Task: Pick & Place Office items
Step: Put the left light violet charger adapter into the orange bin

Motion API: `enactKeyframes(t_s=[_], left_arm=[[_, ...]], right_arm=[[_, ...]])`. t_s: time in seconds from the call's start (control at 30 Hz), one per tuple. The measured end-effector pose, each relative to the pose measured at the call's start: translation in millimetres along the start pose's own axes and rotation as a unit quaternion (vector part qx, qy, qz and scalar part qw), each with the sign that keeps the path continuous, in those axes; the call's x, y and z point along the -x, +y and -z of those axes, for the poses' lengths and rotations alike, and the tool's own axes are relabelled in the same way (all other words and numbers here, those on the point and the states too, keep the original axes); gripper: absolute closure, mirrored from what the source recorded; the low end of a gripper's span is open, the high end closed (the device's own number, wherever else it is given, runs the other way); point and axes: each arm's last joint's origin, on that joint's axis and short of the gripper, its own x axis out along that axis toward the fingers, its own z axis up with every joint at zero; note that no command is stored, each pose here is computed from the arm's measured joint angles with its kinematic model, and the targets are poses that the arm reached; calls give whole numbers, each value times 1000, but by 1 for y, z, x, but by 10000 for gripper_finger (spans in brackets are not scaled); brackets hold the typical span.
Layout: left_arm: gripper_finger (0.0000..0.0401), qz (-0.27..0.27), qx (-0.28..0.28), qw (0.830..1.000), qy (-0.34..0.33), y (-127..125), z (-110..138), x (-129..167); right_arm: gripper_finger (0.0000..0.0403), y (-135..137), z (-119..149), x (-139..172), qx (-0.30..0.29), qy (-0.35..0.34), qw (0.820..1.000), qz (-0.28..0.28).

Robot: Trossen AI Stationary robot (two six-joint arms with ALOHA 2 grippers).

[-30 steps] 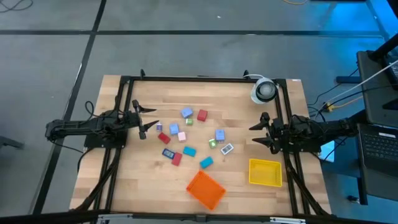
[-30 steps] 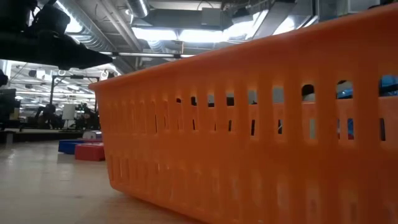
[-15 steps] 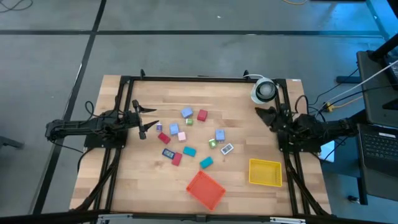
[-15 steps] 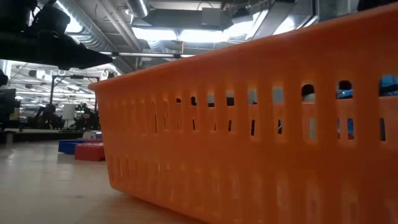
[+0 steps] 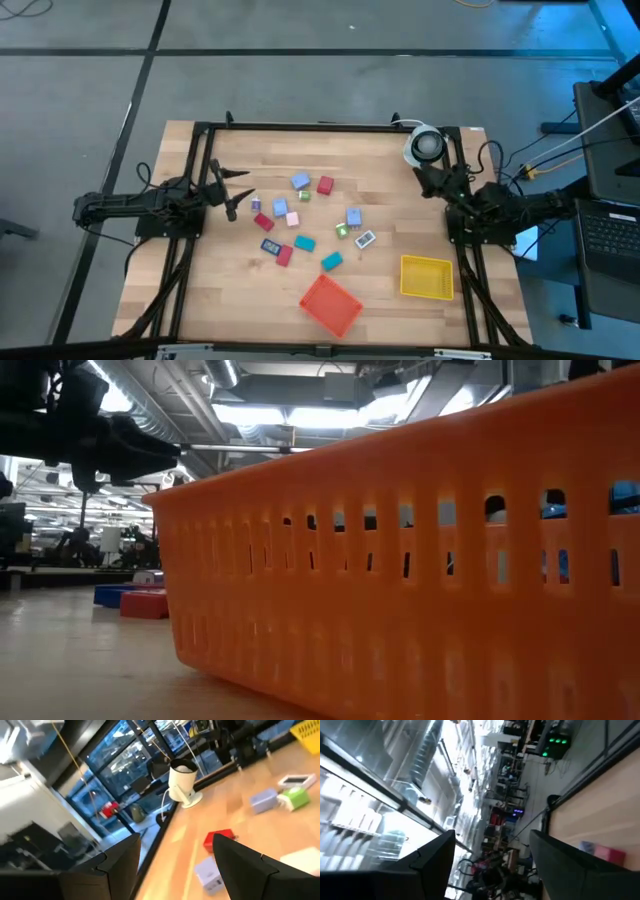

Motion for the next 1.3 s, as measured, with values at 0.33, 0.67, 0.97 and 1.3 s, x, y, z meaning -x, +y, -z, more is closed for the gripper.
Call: enactKeyframes(t_s=[0.33,0.67,0.97,1.3], left_arm=[[156,53,46,993,-97,1,-12,1],[157,103,152,953,-241,10,-32,8],[157,87,216,907,-351,21,-50,19],[155,46,251,957,-136,45,-88,11]], right_arm=[[142,-6,2,-4,22,-64,997,47],[142,-4,3,-5,21,-45,998,34],[142,6,2,-6,64,-42,997,-5],[142,76,-7,-30,211,-70,970,-99]])
